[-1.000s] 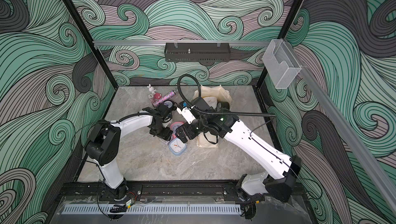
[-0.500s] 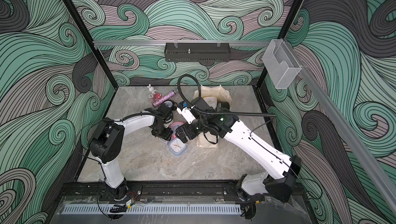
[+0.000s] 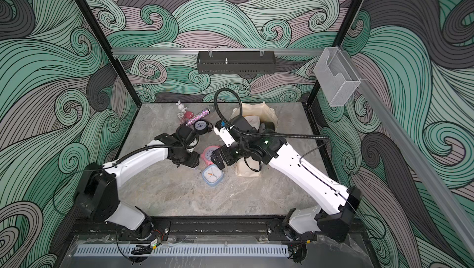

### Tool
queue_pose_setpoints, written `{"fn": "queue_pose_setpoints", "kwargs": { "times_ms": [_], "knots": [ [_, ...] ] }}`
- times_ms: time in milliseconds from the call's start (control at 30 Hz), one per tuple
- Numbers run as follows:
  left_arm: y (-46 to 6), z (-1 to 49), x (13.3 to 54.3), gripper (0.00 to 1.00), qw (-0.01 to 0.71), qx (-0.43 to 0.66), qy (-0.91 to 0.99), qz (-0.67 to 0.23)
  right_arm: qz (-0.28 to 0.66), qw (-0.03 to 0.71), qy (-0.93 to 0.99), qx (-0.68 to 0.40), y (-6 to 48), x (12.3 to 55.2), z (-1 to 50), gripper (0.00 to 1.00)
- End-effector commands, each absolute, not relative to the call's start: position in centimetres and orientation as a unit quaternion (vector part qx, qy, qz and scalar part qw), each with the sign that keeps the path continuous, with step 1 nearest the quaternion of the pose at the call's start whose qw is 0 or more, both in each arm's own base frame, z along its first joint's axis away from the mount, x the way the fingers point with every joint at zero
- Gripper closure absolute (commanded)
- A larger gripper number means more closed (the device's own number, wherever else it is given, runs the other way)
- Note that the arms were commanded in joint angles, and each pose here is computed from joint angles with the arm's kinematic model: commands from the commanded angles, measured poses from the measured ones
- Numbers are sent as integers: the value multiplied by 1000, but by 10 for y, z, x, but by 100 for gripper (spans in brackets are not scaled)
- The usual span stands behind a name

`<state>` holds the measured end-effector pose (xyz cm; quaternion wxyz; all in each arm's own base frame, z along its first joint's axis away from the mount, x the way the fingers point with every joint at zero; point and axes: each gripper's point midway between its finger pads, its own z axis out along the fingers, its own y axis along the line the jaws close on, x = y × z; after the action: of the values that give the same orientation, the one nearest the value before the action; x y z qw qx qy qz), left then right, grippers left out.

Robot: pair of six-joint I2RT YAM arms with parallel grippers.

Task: Put the alarm clock into the canvas bag
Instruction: Pick up the alarm from the center of the board, then place the alarm at the canvas bag.

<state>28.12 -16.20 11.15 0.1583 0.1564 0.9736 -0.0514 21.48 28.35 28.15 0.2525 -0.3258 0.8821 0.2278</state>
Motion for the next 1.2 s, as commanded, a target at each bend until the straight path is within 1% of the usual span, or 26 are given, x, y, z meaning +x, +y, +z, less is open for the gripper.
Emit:
{"fn": "queue_pose_setpoints", "kwargs": {
  "times_ms": [0,67,133,233,300,367,500,600,867,967,1167],
  "knots": [
    [-154,165,285,47,233,139,961,-55,249,257,884,-301,281,224,296,0],
    [-163,201,289,48,289,154,940,-91,263,259,884,-286,278,230,303,0],
    [-186,240,291,47,360,199,898,-156,274,264,885,-269,274,238,311,0],
    [-213,289,295,47,470,234,818,-236,298,262,882,-254,272,242,322,0],
    [-225,312,294,47,522,260,767,-268,310,265,880,-245,269,244,330,0],
    [-237,327,293,46,555,288,727,-283,318,267,877,-241,267,244,336,0],
    [-262,335,287,47,551,360,686,-310,338,246,873,-250,275,238,340,0],
    [-271,335,286,47,550,386,670,-315,337,238,877,-245,278,242,336,0],
    [-272,320,283,47,549,386,671,-315,333,217,883,-251,301,258,328,1],
    [-269,318,284,47,547,376,683,-305,324,219,883,-258,309,263,327,6],
    [-268,310,285,48,541,372,693,-296,311,209,891,-256,315,271,318,26]
  ]
}}
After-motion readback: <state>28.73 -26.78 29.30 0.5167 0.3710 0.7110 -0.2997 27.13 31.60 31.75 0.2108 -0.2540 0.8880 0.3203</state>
